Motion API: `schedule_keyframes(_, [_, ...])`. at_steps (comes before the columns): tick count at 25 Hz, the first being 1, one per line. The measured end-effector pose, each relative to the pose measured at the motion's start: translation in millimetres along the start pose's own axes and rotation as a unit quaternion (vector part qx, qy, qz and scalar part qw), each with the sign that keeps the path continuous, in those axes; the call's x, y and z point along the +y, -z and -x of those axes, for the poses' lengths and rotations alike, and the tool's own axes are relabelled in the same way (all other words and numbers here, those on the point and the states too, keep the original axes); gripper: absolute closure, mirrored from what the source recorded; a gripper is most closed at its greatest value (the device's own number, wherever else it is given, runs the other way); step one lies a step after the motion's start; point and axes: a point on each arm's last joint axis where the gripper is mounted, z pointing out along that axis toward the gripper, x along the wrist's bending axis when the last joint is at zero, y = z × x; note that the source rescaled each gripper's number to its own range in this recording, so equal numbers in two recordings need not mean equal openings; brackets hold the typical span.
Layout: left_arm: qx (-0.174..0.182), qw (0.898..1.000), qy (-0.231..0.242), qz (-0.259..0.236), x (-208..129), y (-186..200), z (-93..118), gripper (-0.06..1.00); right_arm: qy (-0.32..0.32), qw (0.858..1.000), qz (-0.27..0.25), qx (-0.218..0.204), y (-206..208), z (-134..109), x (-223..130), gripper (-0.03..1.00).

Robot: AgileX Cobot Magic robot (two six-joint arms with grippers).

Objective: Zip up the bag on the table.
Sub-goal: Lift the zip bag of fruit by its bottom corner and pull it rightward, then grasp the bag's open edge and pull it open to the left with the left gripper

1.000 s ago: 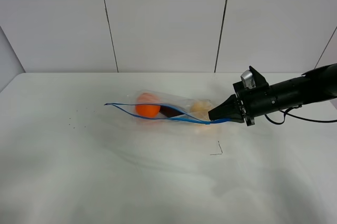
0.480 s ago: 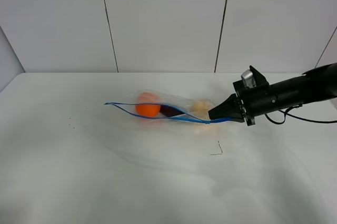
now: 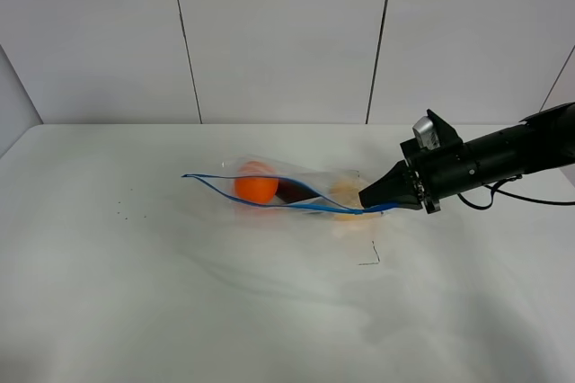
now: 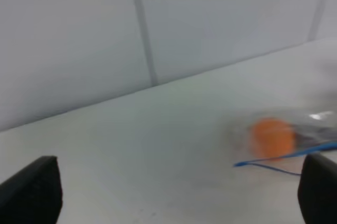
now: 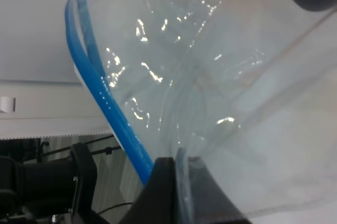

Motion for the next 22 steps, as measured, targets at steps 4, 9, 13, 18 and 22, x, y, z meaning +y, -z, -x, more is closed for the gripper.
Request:
schedule_keyframes(4, [-0.047,0.997,-0.046,-0.044,10,-29,12,-0.06,0.0,1.0,-0.001,0.0,0,0,0,0.97])
schedule_keyframes(9, [-0.078,0.982,-0.153,-0.076,11,-57,45,-0.05,0.001,1.0,-0.001,-0.001,0,0,0,0.97])
schedule_keyframes(13, [-0.077,0.959,-0.264,-0.071,14,-71,95,-0.05,0.001,1.0,-0.002,-0.001,0,0,0,0.97])
schedule_keyframes(18, [-0.014,0.898,-0.437,-0.051,-14,-95,182,-0.05,0.001,1.0,-0.002,-0.001,0,0,0,0.97])
schedule_keyframes(22, [-0.019,0.881,-0.472,-0.031,-50,-115,236,-0.05,0.001,1.0,-0.002,-0.001,0,0,0,0.97])
